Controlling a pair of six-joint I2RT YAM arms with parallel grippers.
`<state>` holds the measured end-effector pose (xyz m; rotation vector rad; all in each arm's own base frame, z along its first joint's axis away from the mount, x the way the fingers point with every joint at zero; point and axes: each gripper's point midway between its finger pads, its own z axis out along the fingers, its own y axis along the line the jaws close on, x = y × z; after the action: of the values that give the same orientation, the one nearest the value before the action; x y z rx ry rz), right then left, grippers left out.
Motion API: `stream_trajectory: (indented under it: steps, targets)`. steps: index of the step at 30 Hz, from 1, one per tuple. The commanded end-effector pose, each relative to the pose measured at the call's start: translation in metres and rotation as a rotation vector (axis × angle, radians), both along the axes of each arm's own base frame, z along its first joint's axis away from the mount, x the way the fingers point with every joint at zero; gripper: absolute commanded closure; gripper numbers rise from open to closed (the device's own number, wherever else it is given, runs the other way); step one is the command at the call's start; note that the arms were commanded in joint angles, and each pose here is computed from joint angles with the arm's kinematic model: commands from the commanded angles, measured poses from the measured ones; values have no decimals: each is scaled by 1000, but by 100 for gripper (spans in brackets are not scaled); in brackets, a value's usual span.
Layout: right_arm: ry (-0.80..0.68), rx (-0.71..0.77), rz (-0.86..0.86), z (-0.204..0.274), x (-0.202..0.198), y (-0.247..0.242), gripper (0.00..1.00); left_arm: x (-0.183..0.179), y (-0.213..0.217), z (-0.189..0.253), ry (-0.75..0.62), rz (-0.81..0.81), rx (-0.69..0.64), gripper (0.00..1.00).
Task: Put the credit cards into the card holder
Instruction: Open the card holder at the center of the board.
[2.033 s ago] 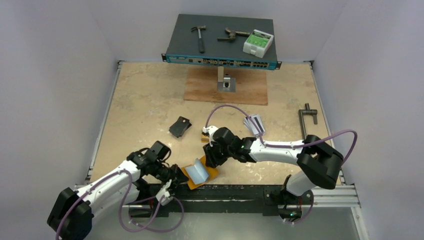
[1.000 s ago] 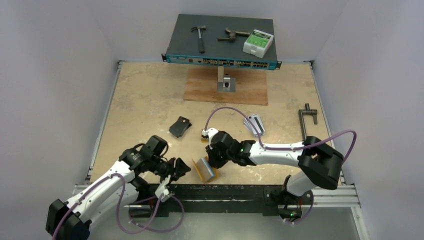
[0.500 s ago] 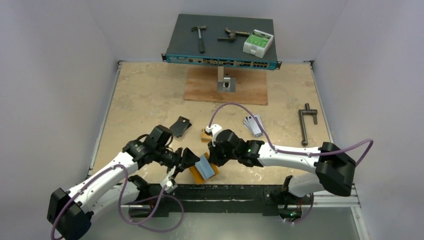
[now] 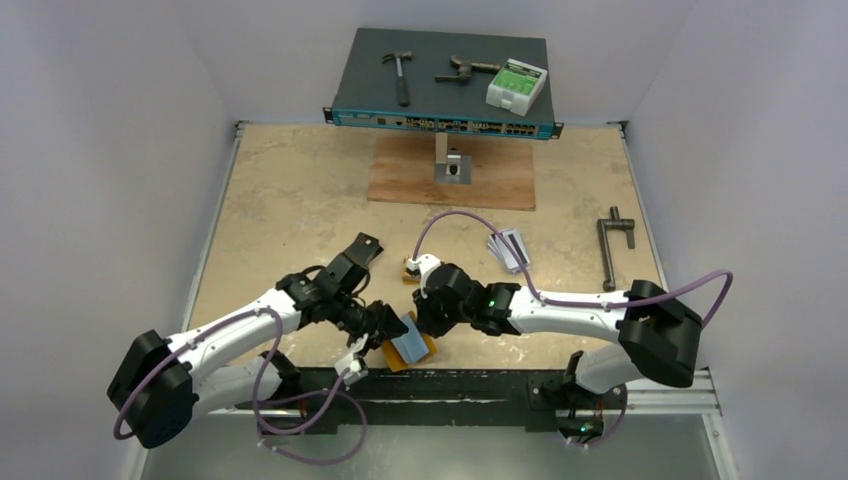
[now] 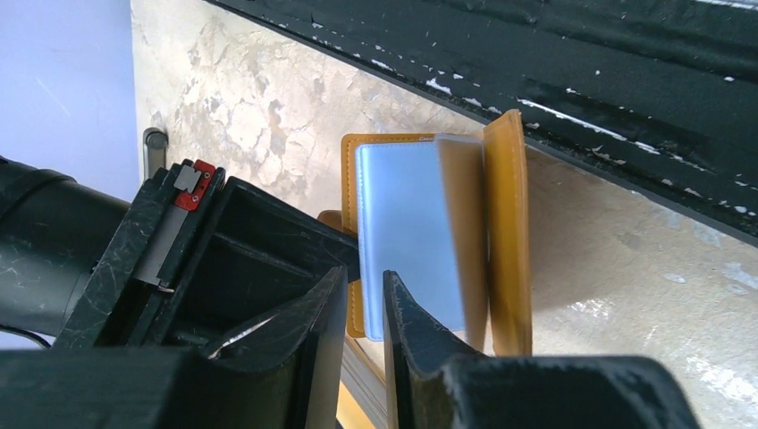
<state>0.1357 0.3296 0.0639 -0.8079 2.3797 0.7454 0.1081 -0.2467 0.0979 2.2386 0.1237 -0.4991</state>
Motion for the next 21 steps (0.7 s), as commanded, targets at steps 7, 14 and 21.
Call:
stream_trajectory:
  steps: [7,14,21]
  targets:
    - [-16,45,4,8,1,7,100,-7,1,-6,-144,-175,7,85]
    - [-9,51,18,5,-1,10,100,-24,14,-33,-123,-236,40,83]
    - [25,43,2,-9,-5,7,100,-30,22,-56,-107,-261,92,77]
